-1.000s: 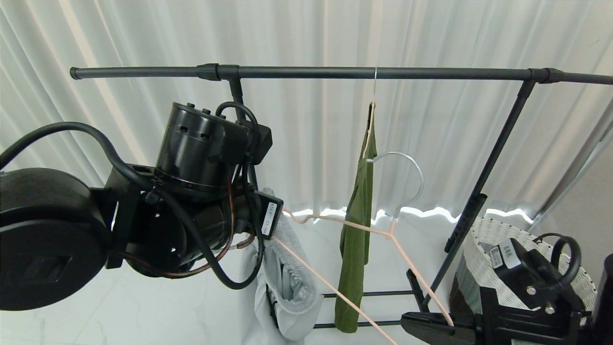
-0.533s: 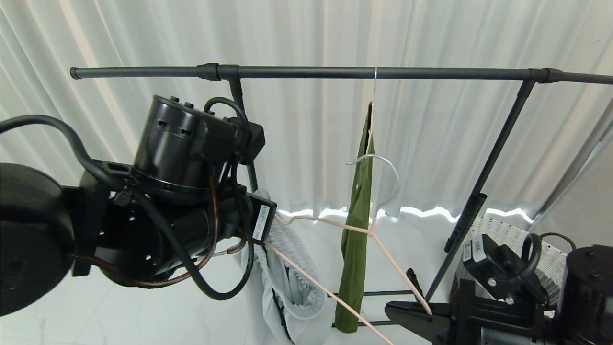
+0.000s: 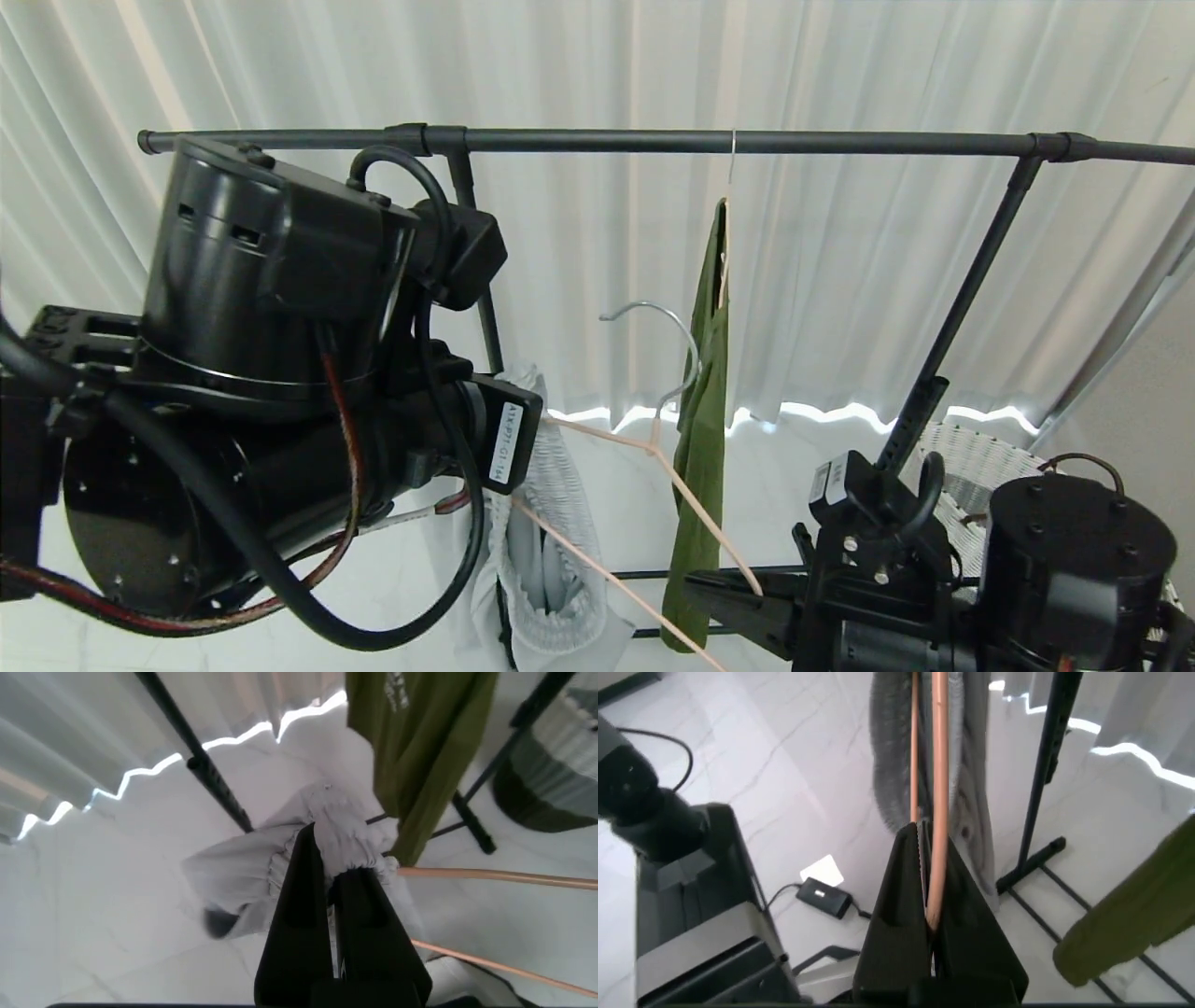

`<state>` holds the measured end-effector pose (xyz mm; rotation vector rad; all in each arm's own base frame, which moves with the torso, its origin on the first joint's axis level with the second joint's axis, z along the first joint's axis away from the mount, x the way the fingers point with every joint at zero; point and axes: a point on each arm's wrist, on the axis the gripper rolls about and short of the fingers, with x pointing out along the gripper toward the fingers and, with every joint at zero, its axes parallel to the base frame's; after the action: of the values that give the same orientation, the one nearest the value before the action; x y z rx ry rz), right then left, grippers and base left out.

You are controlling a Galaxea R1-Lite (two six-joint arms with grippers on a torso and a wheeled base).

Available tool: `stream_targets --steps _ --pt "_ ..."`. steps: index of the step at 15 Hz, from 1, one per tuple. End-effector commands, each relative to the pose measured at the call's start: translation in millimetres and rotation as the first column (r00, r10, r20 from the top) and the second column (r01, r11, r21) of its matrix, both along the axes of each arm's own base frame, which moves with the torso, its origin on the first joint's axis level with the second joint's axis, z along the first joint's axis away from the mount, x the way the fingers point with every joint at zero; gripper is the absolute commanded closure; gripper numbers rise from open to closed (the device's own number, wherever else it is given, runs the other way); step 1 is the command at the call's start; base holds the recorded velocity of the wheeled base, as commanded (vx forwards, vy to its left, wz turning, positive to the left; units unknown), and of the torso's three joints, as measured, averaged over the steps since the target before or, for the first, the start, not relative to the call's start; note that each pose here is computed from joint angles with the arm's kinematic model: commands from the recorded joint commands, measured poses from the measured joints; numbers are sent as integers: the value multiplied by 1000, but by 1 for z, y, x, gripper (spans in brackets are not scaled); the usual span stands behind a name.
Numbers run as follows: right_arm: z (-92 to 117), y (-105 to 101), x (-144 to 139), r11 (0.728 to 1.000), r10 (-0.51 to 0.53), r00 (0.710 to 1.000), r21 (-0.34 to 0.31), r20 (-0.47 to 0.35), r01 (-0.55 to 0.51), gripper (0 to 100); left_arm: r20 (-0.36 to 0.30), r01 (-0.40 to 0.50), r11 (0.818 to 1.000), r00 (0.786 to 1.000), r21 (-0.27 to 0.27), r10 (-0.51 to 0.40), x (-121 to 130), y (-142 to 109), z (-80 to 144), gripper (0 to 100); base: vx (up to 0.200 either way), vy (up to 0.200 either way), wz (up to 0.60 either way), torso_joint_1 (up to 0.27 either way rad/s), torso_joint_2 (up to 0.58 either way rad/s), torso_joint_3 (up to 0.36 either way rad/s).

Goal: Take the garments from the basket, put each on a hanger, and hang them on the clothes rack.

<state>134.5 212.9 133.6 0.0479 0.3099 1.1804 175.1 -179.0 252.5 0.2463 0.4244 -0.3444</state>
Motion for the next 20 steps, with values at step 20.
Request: stream_targets --steps 20 --pt "2 38 1 985 -114 981 149 156 91 100 55 138 990 989 24 -139 -57 -11 8 100 0 0 0 0 0 0"
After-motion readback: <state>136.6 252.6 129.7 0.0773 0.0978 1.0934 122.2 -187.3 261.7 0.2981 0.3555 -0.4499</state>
